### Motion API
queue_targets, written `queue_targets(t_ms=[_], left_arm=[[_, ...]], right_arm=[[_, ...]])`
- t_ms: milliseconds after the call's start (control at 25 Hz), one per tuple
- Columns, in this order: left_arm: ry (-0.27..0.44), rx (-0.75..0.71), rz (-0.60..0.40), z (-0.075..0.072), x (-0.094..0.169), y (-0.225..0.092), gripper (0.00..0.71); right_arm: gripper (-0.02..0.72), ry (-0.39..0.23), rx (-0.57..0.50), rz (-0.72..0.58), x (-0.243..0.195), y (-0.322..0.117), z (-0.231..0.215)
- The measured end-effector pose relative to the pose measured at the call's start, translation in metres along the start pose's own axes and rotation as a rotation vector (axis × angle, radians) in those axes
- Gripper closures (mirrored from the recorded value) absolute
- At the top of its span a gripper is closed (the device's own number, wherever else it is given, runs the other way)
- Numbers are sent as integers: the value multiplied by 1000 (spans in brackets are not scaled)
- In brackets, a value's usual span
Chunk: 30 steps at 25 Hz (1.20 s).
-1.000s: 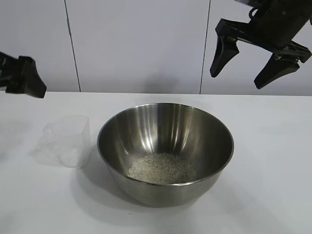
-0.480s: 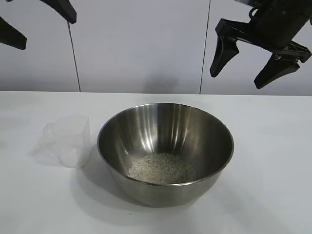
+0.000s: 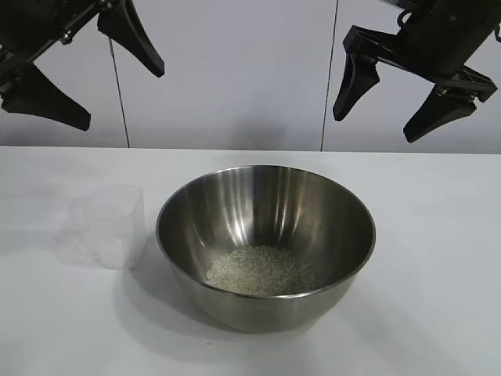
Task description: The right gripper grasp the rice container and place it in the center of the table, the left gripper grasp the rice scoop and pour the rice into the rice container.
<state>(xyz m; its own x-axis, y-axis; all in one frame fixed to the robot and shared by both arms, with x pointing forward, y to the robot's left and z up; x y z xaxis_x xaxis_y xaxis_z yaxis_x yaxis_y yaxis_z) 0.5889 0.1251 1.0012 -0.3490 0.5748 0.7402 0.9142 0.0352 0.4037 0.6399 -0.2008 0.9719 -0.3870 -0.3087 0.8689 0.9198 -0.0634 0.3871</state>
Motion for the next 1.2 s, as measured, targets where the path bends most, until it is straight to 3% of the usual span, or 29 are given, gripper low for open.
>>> queue_targets(t_ms=[120, 400, 1200], left_arm=[[-17, -13, 29, -5, -6, 11, 28], [-6, 0, 104, 5, -24, 6, 28], [-5, -34, 91, 5, -24, 8, 28]], right_arm=[[51, 2, -2, 0, 0, 0, 0], [51, 14, -13, -1, 0, 0, 2], [51, 28, -25, -3, 0, 1, 4]])
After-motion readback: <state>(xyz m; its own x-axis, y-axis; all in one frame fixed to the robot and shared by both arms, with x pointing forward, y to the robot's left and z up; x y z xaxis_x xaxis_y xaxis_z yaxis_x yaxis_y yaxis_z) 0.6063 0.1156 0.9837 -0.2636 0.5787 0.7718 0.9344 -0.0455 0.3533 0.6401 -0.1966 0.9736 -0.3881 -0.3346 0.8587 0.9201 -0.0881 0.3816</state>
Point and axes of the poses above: a point on each arm's last joint axis where the gripper is mounted, x pointing back along that axis away from the gripper, z along the wrist's bending axis when the last joint is at zero, y = z × x, the point moved 7 cm from there along -x, pointing out along that axis toward the gripper, and after that the axes turned 5 degrees about -x, right-handed, at the moved point
